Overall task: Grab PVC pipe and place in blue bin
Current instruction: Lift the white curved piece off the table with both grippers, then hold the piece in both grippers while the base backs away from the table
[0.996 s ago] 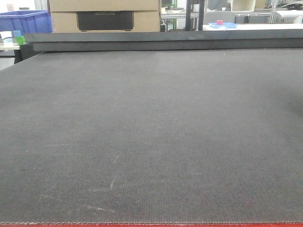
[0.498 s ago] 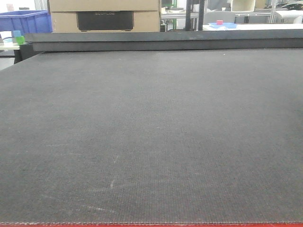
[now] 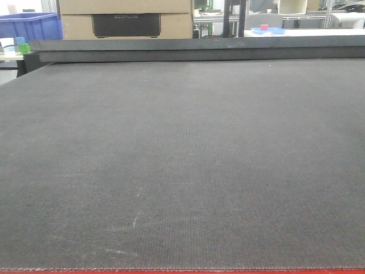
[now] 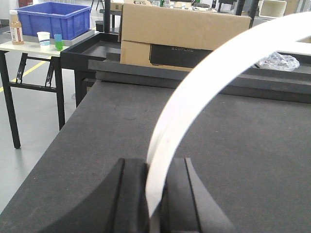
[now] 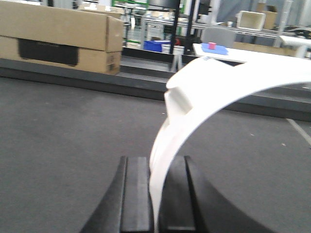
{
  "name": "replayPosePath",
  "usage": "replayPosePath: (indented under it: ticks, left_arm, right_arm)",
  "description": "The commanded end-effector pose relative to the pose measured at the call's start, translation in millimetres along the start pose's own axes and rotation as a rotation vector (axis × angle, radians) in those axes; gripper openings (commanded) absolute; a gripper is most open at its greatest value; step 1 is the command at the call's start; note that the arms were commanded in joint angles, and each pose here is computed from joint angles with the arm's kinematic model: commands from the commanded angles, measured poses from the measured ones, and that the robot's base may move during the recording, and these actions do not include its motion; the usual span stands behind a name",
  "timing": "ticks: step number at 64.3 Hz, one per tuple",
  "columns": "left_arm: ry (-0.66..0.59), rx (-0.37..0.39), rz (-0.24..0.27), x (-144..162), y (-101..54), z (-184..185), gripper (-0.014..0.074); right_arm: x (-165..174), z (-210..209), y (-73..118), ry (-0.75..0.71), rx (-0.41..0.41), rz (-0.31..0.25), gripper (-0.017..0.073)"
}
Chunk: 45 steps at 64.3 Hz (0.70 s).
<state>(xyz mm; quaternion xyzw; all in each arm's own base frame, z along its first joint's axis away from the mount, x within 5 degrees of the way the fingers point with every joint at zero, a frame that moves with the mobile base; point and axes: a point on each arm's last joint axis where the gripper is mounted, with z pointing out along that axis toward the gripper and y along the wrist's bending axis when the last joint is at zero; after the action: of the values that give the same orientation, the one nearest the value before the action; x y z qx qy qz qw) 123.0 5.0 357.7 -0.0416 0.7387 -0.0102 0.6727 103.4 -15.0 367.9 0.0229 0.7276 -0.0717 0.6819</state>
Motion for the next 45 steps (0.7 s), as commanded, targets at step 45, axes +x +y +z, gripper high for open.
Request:
replayPosePath:
  ticks: [45]
  left_arm:
    - [-0.037, 0.003, -0.012, -3.4, -0.2, -2.1, -0.0111]
  right_arm:
    - [-12.2, -3.9, 4.5, -0.070, -0.057, 0.193, -0.0151]
